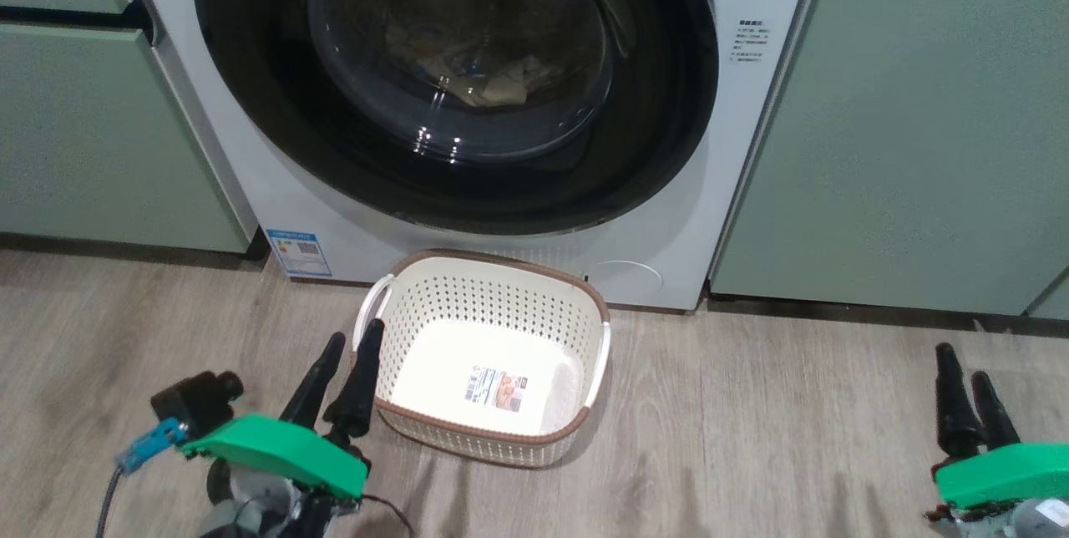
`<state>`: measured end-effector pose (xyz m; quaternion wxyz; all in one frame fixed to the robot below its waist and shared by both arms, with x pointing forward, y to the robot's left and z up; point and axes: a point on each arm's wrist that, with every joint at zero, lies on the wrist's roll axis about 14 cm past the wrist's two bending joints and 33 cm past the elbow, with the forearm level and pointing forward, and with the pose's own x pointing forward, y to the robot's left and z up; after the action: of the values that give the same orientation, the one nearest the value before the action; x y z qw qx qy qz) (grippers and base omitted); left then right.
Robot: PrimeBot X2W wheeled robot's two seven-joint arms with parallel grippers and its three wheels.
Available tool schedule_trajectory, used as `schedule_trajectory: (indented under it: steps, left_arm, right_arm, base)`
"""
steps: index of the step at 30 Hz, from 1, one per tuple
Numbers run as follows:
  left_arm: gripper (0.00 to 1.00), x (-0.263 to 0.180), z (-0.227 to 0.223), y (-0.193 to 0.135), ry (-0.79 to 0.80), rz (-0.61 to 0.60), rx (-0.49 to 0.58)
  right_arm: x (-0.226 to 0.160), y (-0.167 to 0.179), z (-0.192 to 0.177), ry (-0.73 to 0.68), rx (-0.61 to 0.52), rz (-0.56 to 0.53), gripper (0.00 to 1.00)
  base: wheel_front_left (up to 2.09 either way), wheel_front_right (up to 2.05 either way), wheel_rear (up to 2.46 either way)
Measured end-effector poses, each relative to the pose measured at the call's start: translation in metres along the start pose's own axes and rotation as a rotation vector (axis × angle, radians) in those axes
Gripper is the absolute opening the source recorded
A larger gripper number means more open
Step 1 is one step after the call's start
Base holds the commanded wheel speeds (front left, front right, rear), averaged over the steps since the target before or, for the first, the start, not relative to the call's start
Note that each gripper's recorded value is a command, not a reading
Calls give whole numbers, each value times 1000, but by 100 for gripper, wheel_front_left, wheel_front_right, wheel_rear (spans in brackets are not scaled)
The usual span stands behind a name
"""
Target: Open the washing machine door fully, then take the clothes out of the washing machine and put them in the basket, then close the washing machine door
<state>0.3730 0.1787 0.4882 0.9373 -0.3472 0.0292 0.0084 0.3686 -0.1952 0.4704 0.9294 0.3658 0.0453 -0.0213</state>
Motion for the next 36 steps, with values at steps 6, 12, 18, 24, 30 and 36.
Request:
schedule_trajectory:
  steps: [6, 12, 18, 24, 30, 36]
  left_arm:
    - [100, 3, 2, -7, -13, -21, 100]
    - [100, 3, 4, -9, -25, -30, 195]
    - [100, 3, 4, -14, -35, -50, 274]
    - [100, 4, 4, -19, -44, -69, 348]
    - [100, 5, 5, -24, -60, -88, 417]
    - [100, 7, 7, -28, -77, -103, 464]
  right_arm:
    - [0, 3, -2, 6, -117, 18, 100]
    - [0, 5, -2, 0, -201, 31, 100]
    - [-1, 6, -5, 9, -275, 42, 100]
    - [-2, 9, -8, 10, -342, 59, 100]
    - [-2, 10, -5, -1, -411, 75, 100]
    - [1, 15, -2, -16, -463, 95, 100]
  base:
    - [0, 0, 0]
    - [0, 0, 0]
    - [0, 0, 0]
    - [0, 0, 0]
    - [0, 0, 0]
    - [0, 0, 0]
